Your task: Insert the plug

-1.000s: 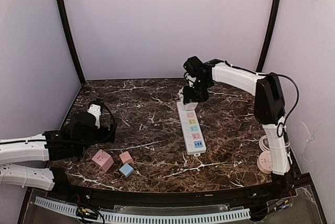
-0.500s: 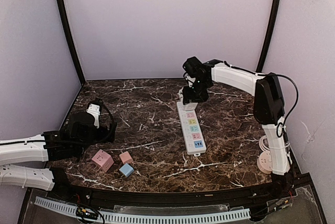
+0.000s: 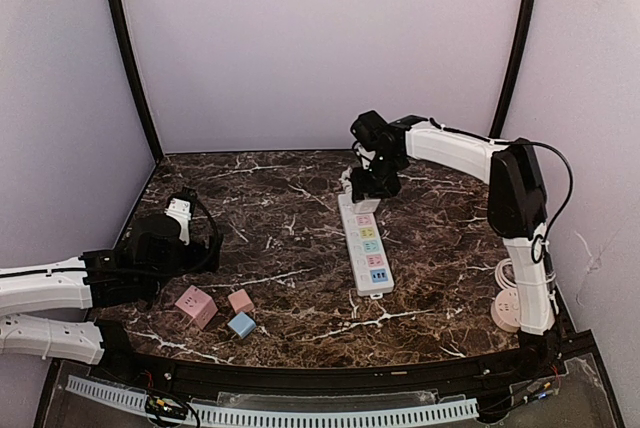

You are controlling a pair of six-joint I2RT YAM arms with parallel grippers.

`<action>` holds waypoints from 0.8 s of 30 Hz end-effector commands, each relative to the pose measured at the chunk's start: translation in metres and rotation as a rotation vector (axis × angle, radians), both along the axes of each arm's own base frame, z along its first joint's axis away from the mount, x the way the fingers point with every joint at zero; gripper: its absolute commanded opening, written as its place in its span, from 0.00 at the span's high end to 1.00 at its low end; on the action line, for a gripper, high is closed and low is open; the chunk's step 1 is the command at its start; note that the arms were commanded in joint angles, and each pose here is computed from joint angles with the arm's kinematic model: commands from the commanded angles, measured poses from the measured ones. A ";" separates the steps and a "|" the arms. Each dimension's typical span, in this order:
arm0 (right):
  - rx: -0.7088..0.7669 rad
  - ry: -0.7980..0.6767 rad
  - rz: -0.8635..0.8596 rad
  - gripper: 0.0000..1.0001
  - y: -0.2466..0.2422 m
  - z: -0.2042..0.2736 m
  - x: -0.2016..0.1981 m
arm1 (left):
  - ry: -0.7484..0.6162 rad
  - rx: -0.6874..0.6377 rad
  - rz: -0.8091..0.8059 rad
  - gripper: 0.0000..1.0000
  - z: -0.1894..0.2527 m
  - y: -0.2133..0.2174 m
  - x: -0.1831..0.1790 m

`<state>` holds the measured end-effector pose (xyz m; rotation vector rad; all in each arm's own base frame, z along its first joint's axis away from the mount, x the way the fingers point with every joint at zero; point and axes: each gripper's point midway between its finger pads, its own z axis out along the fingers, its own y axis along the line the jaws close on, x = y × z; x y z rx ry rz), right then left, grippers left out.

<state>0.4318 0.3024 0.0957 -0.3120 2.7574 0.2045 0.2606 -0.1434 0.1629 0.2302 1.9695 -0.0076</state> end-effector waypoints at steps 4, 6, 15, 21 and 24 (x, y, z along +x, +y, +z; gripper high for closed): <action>-0.037 0.054 0.018 1.00 -0.010 -0.011 -0.013 | -0.006 0.002 0.012 0.00 -0.002 0.005 0.000; -0.039 0.056 0.015 1.00 -0.009 -0.013 -0.012 | -0.005 0.002 0.012 0.00 -0.003 0.004 0.000; -0.120 0.139 -0.013 1.00 -0.023 -0.039 -0.013 | -0.007 -0.003 0.009 0.01 -0.001 0.004 -0.001; -0.150 0.174 -0.006 1.00 -0.038 -0.032 -0.033 | -0.006 0.000 0.009 0.01 -0.002 0.004 0.000; -0.174 0.188 -0.008 1.00 -0.048 -0.026 -0.045 | -0.006 -0.002 0.008 0.00 -0.002 0.004 0.000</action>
